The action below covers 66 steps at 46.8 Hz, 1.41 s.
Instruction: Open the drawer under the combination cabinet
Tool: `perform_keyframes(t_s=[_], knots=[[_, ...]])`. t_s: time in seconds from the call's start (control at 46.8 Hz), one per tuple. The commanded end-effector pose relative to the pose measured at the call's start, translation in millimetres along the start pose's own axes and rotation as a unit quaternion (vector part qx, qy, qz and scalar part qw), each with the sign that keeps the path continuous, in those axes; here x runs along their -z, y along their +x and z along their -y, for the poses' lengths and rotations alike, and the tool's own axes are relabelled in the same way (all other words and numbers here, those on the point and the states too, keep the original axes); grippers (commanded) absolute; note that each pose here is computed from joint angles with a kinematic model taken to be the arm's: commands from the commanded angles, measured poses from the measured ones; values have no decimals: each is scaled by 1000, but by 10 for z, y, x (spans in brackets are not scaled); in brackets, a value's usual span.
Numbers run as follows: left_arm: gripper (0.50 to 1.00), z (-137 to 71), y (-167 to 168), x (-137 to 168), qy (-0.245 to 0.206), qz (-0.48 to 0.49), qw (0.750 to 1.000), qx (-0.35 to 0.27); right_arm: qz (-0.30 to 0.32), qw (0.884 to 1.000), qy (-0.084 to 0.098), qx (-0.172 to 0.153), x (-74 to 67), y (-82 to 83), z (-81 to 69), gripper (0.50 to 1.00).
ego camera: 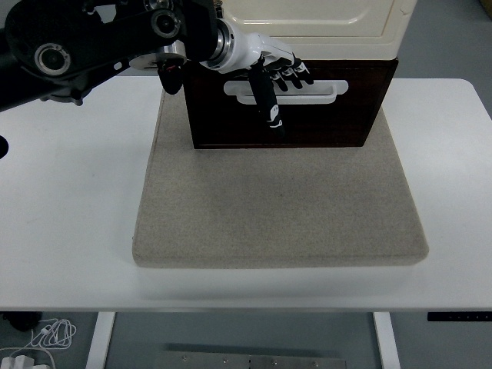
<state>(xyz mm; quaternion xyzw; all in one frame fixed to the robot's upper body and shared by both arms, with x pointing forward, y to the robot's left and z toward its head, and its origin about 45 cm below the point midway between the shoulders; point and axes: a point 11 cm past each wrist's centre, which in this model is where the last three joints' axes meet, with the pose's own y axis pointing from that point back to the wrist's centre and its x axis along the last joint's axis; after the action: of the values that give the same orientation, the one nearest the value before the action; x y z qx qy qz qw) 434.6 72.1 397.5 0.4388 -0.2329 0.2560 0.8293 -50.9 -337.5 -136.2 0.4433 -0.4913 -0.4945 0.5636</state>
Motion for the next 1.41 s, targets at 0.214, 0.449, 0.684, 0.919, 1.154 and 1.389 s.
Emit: perform_keyframes(t_s=[0.214,0.449,0.684,0.919,1.154,1.389], knots=[[1000,40,-10,46,4,-9,1000,-1,0,1000,0,0,0,1,0,928],[1000,74,-34,52,5,-13,1000,-1,0,1000,0,1,0,-4,0,928],[1000,91,-56,34,4,-13,1000,1,0,1000,0,0,0,1,0,928],[1000,96,-69,30,3,-12,1000,3,0,1000,0,0,0,1,0,928],[1000,143,-141,30,3,-13,1000,12,0,1000,0,1,0,-4,0,928],[1000,149,-149,29,3,-13,1000,13,0,1000,0,0,0,1,0,928]])
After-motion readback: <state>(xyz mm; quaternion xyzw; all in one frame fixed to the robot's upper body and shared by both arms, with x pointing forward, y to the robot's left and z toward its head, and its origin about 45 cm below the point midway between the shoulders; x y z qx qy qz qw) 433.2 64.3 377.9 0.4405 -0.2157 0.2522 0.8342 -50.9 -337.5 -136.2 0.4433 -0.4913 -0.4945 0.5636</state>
